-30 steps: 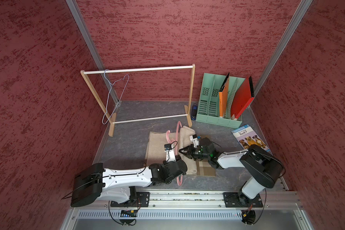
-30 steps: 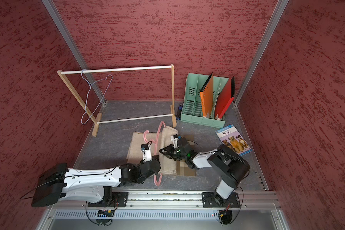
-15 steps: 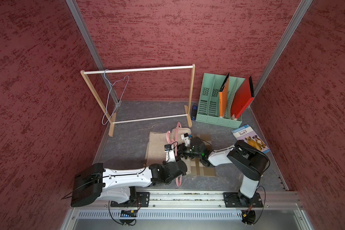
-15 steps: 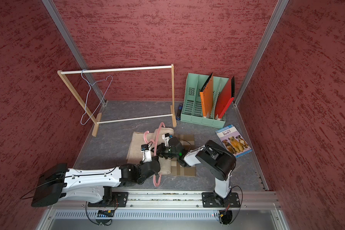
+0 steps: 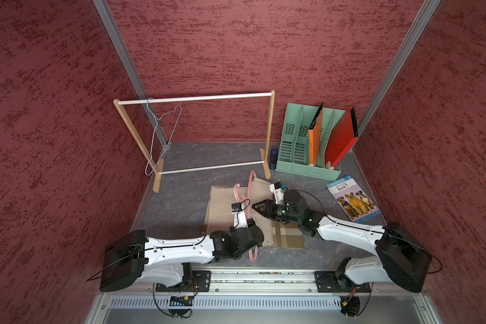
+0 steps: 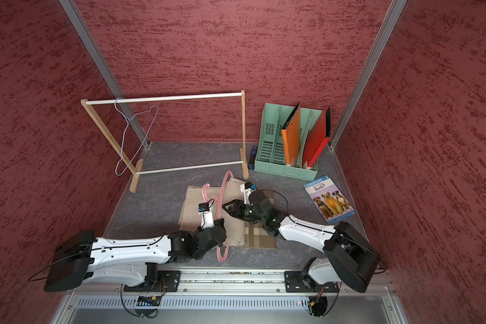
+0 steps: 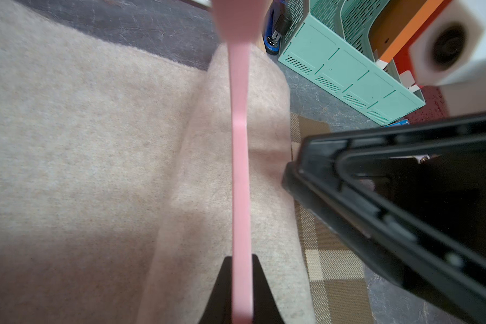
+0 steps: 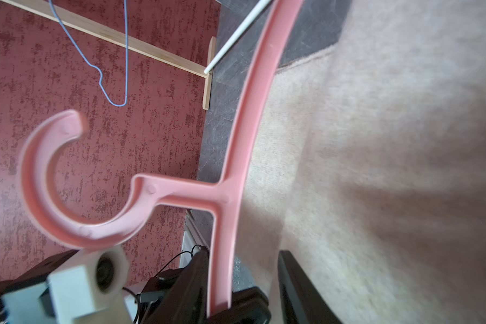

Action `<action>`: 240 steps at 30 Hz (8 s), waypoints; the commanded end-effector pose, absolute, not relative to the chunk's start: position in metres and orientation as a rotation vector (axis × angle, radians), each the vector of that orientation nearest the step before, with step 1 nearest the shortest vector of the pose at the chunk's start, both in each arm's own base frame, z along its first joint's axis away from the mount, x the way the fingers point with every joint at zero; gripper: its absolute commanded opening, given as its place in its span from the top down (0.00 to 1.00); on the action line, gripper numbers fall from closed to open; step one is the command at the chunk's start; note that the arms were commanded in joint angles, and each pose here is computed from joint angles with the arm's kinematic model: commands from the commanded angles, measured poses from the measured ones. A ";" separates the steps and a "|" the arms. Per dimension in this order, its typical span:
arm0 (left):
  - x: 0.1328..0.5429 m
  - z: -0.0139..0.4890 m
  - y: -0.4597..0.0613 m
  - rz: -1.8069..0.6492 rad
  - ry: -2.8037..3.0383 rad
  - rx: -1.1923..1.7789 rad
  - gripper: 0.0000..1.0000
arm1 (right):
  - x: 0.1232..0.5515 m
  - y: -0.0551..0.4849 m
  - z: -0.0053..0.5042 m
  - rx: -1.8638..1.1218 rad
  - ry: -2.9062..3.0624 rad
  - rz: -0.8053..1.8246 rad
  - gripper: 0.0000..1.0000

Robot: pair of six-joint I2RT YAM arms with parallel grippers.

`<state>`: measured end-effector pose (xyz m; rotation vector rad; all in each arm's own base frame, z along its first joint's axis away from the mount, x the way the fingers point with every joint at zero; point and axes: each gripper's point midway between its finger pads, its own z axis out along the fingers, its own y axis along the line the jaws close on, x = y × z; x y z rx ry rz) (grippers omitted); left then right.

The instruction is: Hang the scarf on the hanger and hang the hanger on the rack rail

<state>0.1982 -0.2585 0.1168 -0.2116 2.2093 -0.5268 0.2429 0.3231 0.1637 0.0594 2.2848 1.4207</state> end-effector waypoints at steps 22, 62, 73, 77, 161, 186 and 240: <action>0.202 0.123 -0.271 -0.481 2.200 -0.117 1.00 | 0.303 0.337 0.189 0.603 2.071 1.773 0.31; 0.190 0.151 -0.262 -0.537 2.110 0.161 0.37 | 0.336 0.337 0.141 0.722 2.116 1.741 0.93; 0.179 0.185 -0.236 -0.648 2.035 0.226 0.20 | 0.336 0.318 0.137 0.727 2.111 1.723 0.93; 0.184 0.183 -0.219 -0.688 2.068 0.175 0.18 | 0.335 0.317 0.140 0.702 2.112 1.726 0.93; 0.270 0.110 -0.162 -0.797 2.439 -0.225 1.00 | 0.326 0.383 0.179 0.378 1.986 1.925 1.00; 0.285 0.081 -0.068 -0.596 2.503 -0.496 1.00 | 0.333 0.390 0.153 0.408 2.034 1.856 1.00; 0.194 0.162 -0.217 -1.195 2.223 0.101 0.20 | 0.340 0.366 0.142 0.493 2.004 1.869 1.00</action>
